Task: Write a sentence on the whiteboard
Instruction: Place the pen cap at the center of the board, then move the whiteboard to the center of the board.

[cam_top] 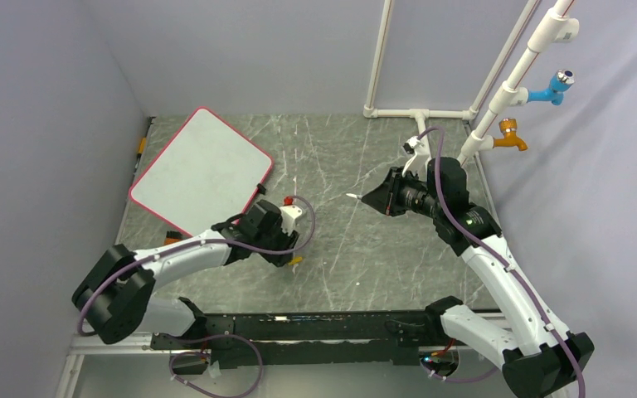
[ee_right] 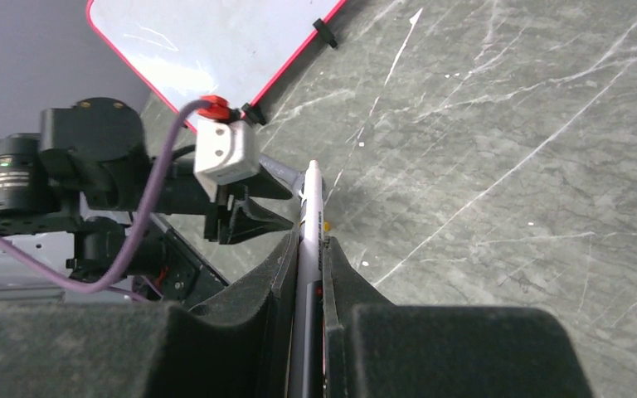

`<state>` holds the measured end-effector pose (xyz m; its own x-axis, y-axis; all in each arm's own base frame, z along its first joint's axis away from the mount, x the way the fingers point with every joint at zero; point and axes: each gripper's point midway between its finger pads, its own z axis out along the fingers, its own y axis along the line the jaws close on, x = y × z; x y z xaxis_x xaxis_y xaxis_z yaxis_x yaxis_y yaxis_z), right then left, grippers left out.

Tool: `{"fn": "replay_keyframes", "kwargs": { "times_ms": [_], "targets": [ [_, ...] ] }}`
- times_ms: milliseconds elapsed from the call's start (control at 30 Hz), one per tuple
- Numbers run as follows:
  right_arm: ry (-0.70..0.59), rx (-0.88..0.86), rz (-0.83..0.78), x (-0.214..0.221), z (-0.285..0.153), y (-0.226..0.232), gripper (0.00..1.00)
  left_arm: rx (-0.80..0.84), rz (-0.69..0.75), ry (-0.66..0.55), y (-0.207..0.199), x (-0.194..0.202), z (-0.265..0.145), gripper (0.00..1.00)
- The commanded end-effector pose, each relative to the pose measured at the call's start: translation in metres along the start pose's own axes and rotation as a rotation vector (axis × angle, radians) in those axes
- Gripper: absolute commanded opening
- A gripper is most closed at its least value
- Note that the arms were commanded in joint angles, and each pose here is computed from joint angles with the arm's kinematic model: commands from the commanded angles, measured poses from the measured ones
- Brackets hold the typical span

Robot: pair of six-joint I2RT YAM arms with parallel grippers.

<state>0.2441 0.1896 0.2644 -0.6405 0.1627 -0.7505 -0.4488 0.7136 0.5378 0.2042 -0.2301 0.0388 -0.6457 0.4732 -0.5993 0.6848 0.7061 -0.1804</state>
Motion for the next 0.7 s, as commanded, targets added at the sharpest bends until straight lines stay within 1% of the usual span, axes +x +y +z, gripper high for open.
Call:
{"fn": "replay_keyframes", "kwargs": {
  "times_ms": [0, 100, 167, 233, 333, 367, 533, 667],
  "targets": [
    [-0.041, 0.025, -0.027, -0.005, -0.003, -0.005, 0.00, -0.068, 0.037, -0.111, 0.006, -0.043, -0.026, 0.49],
    [-0.042, 0.021, -0.021, -0.003, 0.001, -0.007, 0.00, -0.124, 0.051, -0.138, 0.014, -0.061, -0.040, 0.57],
    [-0.031, 0.003, -0.021, -0.004, 0.005, -0.004, 0.00, -0.151, 0.055, -0.164, 0.017, -0.073, -0.052, 0.67],
    [-0.021, -0.010, -0.024, -0.006, 0.007, -0.002, 0.00, -0.210, 0.050, -0.203, 0.029, -0.084, -0.067, 0.76],
    [-0.030, -0.010, -0.032, -0.008, 0.006, -0.001, 0.00, -0.267, 0.016, -0.263, 0.047, -0.098, -0.091, 0.98],
    [-0.032, -0.009, -0.031, -0.008, 0.005, -0.001, 0.00, -0.293, -0.006, -0.285, 0.055, -0.102, -0.100, 0.99],
    [-0.030, -0.025, -0.023, -0.005, 0.006, 0.000, 0.00, -0.462, -0.121, -0.361, 0.109, -0.110, -0.145, 1.00],
    [-0.030, -0.032, -0.024, -0.006, 0.006, 0.002, 0.00, -0.574, -0.183, -0.409, 0.138, -0.118, -0.176, 0.99]
  ]
}}
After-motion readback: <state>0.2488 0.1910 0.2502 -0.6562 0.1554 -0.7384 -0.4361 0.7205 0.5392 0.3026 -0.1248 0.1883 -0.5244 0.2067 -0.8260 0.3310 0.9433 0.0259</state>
